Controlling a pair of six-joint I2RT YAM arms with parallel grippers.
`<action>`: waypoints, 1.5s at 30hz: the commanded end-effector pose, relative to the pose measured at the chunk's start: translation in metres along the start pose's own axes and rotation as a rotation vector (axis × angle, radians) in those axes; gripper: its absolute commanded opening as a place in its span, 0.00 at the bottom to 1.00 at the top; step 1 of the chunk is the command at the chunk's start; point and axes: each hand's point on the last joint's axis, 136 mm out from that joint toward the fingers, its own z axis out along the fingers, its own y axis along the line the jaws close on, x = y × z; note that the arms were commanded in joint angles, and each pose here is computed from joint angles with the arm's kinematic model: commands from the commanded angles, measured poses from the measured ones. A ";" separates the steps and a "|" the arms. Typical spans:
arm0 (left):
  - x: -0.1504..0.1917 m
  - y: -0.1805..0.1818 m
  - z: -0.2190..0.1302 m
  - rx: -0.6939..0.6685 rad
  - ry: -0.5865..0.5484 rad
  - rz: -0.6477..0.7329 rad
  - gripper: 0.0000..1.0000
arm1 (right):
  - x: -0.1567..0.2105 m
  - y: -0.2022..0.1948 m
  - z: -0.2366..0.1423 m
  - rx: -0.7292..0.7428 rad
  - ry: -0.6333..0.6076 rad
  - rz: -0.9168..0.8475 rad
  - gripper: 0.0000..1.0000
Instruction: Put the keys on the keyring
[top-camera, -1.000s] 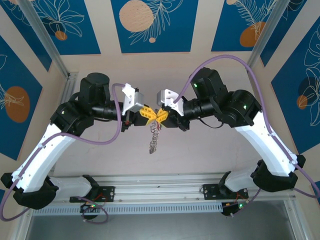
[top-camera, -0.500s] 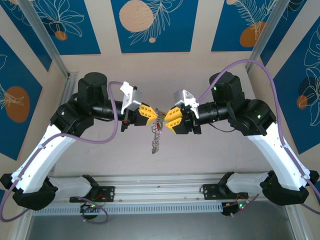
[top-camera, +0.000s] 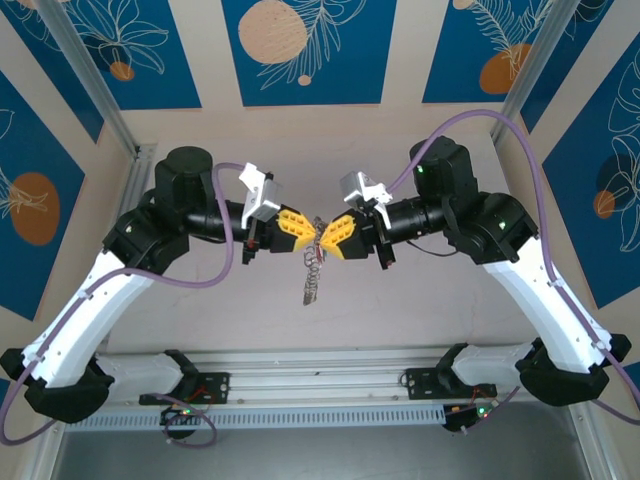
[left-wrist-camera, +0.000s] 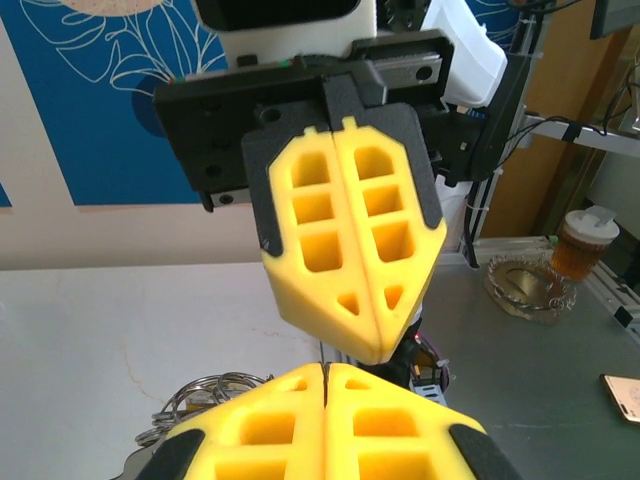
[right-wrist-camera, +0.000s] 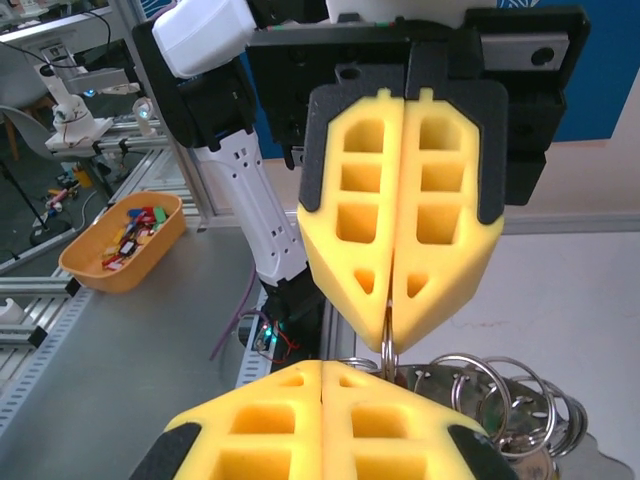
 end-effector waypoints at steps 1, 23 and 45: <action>-0.013 -0.011 -0.006 0.027 -0.051 0.047 0.00 | 0.008 0.005 0.003 -0.044 0.016 0.047 0.10; -0.017 -0.018 -0.011 0.032 -0.090 0.056 0.00 | 0.020 -0.002 0.018 -0.065 -0.007 0.094 0.00; -0.025 -0.016 -0.012 0.020 -0.149 0.081 0.00 | 0.017 0.004 0.017 -0.086 -0.044 0.080 0.00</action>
